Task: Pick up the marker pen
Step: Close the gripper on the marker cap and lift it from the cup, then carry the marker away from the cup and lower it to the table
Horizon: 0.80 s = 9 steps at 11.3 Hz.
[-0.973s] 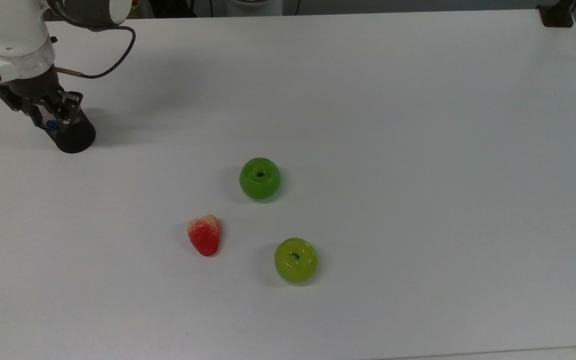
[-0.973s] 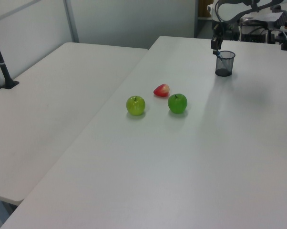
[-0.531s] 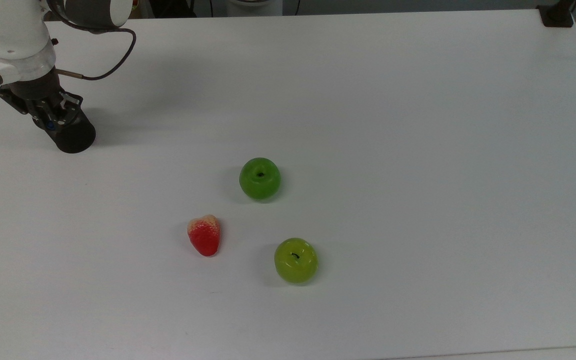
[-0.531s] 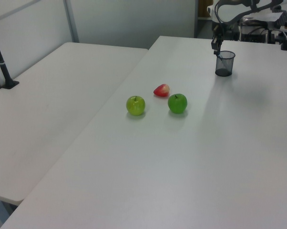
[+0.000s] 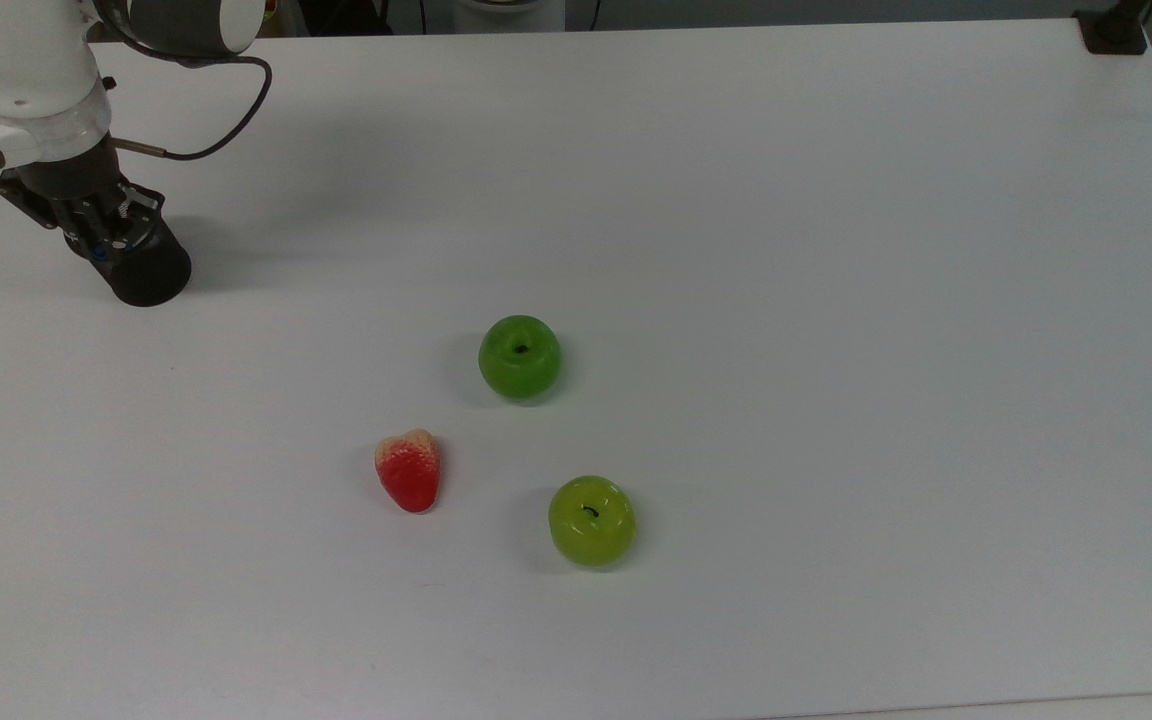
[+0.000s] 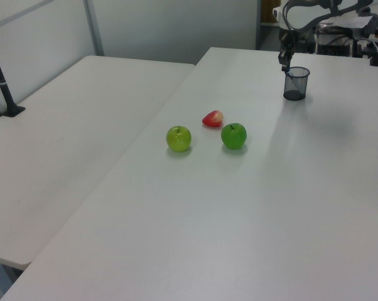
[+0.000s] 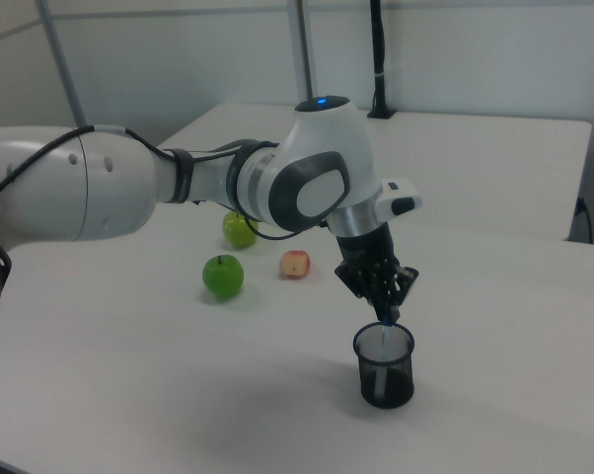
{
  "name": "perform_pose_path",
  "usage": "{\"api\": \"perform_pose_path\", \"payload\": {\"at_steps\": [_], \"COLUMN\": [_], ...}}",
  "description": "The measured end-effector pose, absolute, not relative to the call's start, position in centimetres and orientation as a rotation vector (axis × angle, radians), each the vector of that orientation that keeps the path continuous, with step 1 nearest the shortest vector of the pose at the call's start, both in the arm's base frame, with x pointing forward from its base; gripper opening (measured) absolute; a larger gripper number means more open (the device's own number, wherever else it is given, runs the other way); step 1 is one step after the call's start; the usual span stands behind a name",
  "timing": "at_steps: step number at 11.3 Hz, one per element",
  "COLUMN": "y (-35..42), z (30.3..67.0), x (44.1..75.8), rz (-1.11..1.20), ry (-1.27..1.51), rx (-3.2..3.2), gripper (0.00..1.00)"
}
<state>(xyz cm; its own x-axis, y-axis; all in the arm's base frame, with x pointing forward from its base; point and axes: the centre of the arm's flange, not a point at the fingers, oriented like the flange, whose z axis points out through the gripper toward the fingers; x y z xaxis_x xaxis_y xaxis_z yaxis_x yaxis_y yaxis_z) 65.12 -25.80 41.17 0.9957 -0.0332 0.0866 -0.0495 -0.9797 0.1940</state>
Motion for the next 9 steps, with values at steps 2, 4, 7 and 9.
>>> {"api": "perform_pose_path", "payload": {"at_steps": [2,4,7,9], "y": [-25.9,-26.3,-26.7,-26.5], "z": [41.6,43.2,48.6,53.7], "x": [65.1,64.8,63.8,62.9], "rz": [0.132,0.166,0.27,0.389], "ry": [-0.065,-0.077,-0.115,-0.163], "rx": [2.939,2.929,2.916,2.929], "gripper": [0.18,0.18,0.18,0.18]}}
